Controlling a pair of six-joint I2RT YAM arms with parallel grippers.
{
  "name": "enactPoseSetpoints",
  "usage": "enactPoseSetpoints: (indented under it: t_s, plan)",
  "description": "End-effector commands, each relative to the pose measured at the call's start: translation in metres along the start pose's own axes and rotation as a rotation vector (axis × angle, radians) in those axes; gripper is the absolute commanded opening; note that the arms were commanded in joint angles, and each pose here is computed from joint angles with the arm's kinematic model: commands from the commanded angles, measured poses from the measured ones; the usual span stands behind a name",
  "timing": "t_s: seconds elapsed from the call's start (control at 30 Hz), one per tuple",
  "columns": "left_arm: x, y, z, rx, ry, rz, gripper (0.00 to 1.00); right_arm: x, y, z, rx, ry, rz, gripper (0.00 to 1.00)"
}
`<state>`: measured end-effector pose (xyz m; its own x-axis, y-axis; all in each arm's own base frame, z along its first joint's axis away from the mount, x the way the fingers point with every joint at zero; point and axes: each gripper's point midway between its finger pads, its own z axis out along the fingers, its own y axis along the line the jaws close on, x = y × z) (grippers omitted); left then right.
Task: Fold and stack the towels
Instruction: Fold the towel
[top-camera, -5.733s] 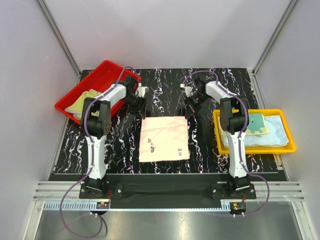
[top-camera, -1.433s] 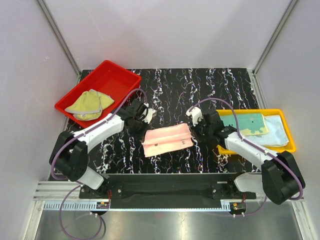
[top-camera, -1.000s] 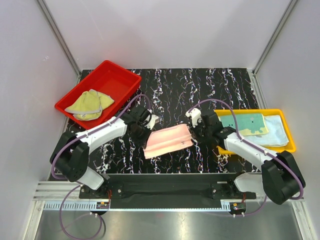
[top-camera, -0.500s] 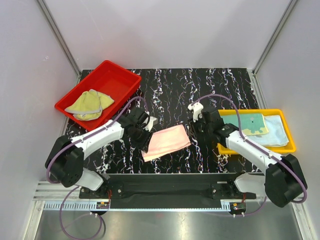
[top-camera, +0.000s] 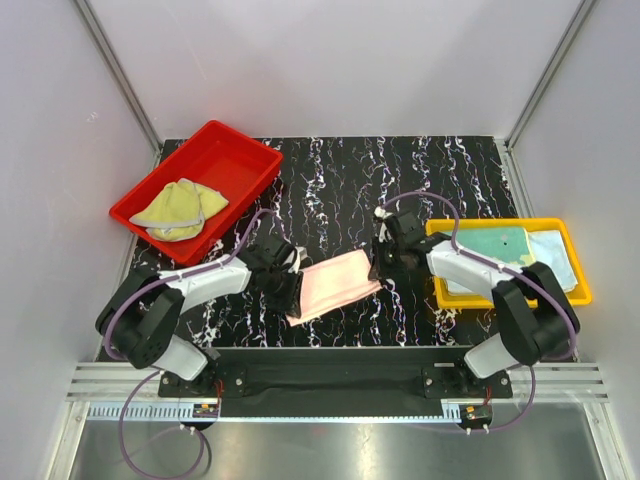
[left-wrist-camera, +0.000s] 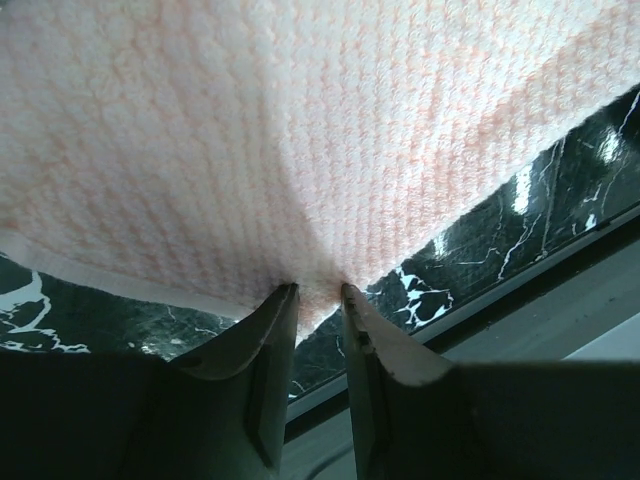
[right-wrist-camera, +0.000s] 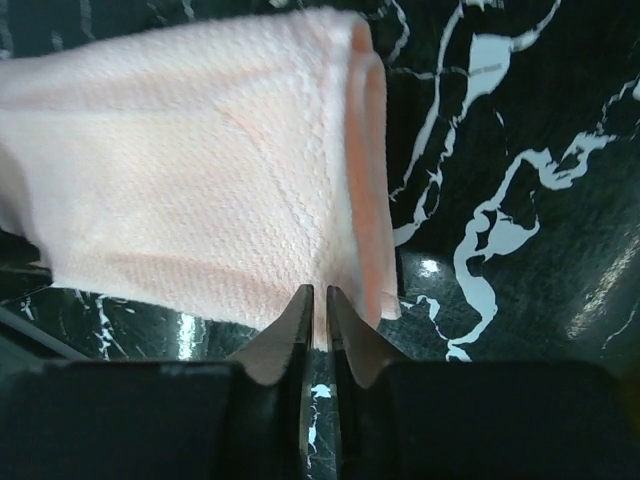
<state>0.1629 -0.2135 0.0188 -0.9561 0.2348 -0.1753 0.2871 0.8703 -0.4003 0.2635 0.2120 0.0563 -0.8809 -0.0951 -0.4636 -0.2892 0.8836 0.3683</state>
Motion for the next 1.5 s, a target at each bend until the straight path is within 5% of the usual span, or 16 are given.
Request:
enactPoseSetpoints:
  t_s: [0.0,0.17,0.4,0.77,1.07,1.1,1.33,1.47]
  plan:
    - [0.001,-0.005,0.008,0.026,-0.007,-0.06,0.3,0.018,-0.003,0.013,0.022,0.07,0.086,0.15]
    - [-0.013,-0.005,-0.012,-0.029,-0.06,-0.06,0.36,0.03,-0.027,0.028,0.142,0.131,0.109,0.1]
    - [-0.055,-0.008,-0.06,-0.106,-0.197,-0.093,0.44,0.003,-0.005,-0.006,0.108,0.078,0.135,0.15]
    - [-0.077,0.037,-0.024,-0.132,-0.18,-0.243,0.42,-0.048,0.01,0.022,0.046,-0.025,0.069,0.2]
    - [-0.082,0.071,-0.003,-0.27,-0.167,-0.285,0.41,-0.048,-0.074,0.055,0.345,-0.049,0.187,0.13]
    - [-0.116,0.061,-0.009,-0.24,-0.219,-0.247,0.41,-0.041,-0.086,0.042,0.392,-0.085,0.25,0.15]
    - [-0.17,0.054,-0.044,-0.301,-0.254,-0.168,0.4,-0.057,-0.049,0.011,0.249,-0.12,0.275,0.27]
    - [-0.168,0.028,-0.079,-0.253,-0.305,-0.1,0.42,-0.063,-0.029,-0.014,0.195,-0.065,0.23,0.32]
